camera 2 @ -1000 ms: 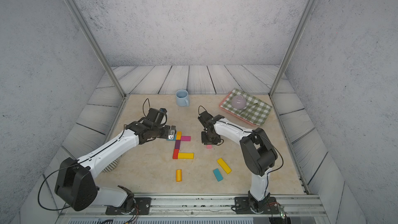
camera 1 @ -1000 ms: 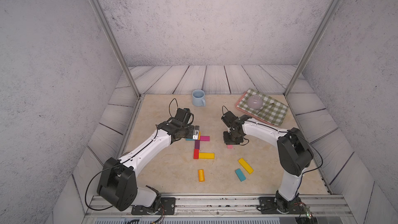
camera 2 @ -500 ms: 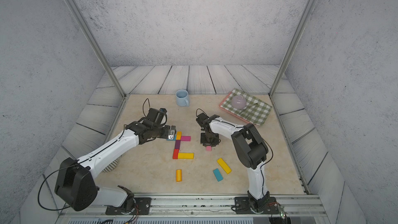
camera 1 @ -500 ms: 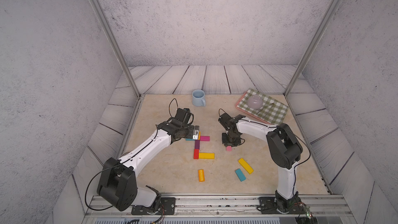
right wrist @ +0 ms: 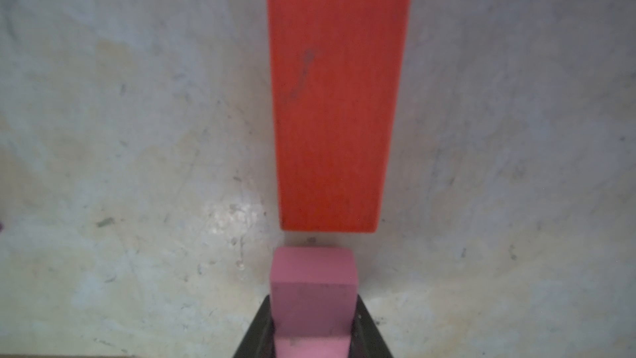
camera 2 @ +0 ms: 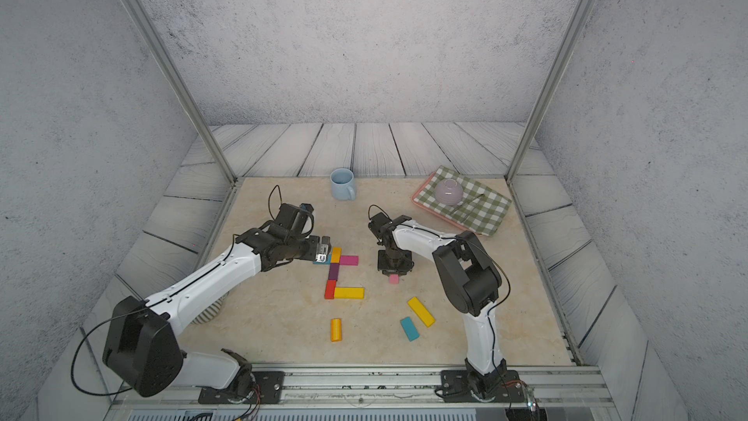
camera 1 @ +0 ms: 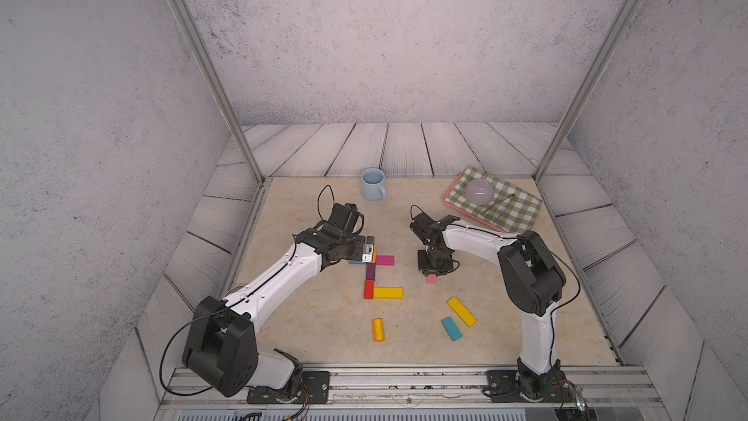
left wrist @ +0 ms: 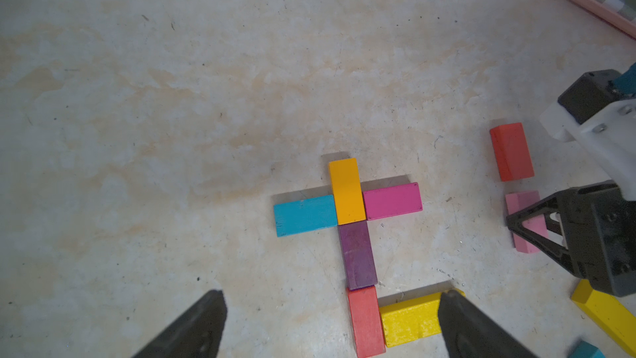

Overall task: Assemble the letter t with building blocks
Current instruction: Assemble the building block at the center of the board, then pick up the building block from the center of the board, then assemble the building block at the center of the board.

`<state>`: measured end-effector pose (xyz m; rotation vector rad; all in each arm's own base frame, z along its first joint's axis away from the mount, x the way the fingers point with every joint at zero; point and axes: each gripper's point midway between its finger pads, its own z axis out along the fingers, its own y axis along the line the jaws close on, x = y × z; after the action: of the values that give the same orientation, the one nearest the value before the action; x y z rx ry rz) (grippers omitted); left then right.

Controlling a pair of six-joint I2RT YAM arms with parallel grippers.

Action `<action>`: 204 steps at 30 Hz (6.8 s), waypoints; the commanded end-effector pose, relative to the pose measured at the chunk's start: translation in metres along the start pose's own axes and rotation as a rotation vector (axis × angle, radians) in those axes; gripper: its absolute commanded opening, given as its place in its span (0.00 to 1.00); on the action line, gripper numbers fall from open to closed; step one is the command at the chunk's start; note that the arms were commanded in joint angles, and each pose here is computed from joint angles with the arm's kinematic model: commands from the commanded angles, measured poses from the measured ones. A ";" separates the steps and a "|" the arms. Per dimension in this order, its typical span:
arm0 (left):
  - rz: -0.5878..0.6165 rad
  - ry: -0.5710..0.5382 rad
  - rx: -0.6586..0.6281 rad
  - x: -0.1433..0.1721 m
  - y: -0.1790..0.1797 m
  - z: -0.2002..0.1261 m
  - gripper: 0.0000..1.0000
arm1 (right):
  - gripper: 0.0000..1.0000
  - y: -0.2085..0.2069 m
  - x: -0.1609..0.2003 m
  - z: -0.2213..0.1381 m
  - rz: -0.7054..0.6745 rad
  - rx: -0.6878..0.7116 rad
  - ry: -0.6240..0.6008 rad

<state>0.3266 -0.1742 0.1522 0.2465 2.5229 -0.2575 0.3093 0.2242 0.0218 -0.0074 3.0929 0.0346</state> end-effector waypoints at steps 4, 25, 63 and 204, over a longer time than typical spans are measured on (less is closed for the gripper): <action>-0.012 -0.010 -0.008 -0.001 0.003 -0.003 1.00 | 0.19 -0.010 -0.004 0.005 -0.011 0.053 0.016; -0.014 -0.009 -0.007 -0.001 0.003 -0.003 1.00 | 0.20 -0.010 -0.009 0.010 -0.020 0.057 0.027; -0.001 -0.004 -0.017 0.003 0.005 -0.004 0.99 | 0.92 -0.009 -0.014 0.003 -0.028 0.047 0.006; 0.986 0.267 0.235 -0.012 -0.133 0.145 0.31 | 0.98 -0.108 -0.019 -0.074 0.035 -0.129 -0.150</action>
<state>0.3794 -0.3448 0.0671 1.5860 2.3019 -0.2282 0.3273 0.1170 0.0821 0.0103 2.9667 0.2062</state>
